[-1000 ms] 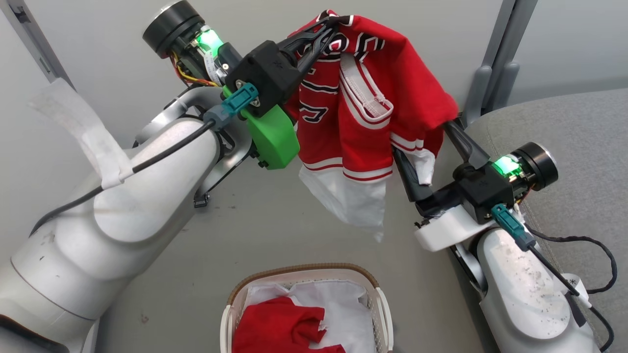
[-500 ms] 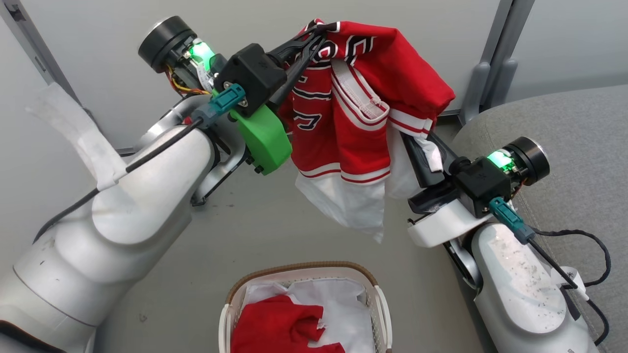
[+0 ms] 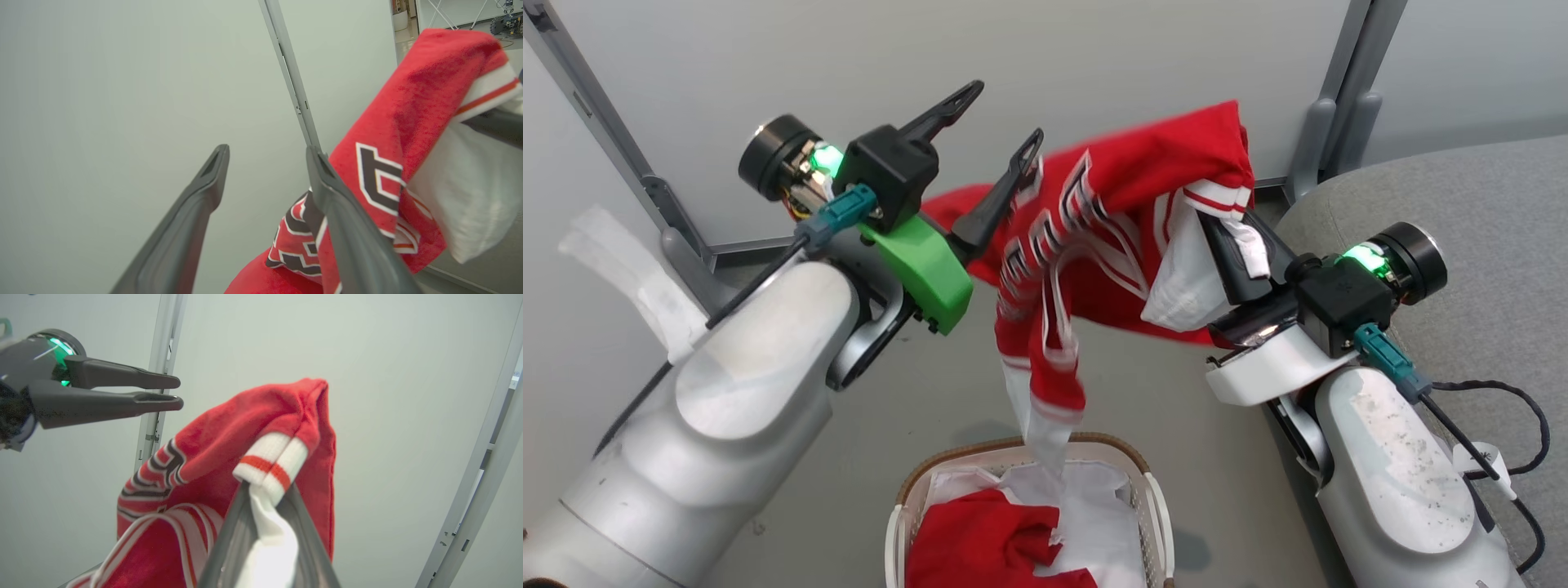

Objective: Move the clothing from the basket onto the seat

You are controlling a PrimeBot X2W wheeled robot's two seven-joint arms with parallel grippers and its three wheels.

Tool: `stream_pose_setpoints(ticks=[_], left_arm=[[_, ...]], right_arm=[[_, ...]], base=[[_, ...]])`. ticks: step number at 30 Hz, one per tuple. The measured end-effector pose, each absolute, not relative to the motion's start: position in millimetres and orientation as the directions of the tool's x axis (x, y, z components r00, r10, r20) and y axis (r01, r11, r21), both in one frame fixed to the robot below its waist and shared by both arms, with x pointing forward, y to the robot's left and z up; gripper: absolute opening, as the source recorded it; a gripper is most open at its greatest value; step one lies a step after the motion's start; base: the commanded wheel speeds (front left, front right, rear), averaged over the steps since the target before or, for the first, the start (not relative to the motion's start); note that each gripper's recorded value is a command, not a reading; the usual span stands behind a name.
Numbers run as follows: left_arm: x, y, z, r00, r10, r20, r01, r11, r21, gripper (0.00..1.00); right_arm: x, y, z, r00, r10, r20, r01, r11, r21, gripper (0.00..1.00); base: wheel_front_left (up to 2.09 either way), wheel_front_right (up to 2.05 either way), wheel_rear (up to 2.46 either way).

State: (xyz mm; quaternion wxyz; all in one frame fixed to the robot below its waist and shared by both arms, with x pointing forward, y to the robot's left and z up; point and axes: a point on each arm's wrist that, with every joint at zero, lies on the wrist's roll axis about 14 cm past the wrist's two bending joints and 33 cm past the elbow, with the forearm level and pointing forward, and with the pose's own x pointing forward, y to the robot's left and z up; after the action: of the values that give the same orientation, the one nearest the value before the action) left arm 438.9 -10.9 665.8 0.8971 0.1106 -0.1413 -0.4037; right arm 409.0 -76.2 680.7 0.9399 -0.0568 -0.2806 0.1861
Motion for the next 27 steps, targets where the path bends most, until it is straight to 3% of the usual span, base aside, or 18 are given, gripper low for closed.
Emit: stream_pose_setpoints(ticks=[17, 27], left_arm=[[398.0, -5.0, 562.1, 0.717, -0.688, 0.113, 0.696, 0.716, -0.057, 1.0], [385.9, 3.6, 548.6, 0.76, -0.639, 0.118, 0.65, 0.751, -0.113, 1.0]], right_arm=[[412.3, -96.2, 681.6, 0.796, 0.328, 0.509, -0.258, 0.944, -0.205, 0.0], [415.2, -108.7, 677.0, 0.815, 0.292, 0.5, -0.226, 0.955, -0.19, 0.0]], base=[[0.0, 0.0, 0.0], [0.0, 0.0, 0.0]])
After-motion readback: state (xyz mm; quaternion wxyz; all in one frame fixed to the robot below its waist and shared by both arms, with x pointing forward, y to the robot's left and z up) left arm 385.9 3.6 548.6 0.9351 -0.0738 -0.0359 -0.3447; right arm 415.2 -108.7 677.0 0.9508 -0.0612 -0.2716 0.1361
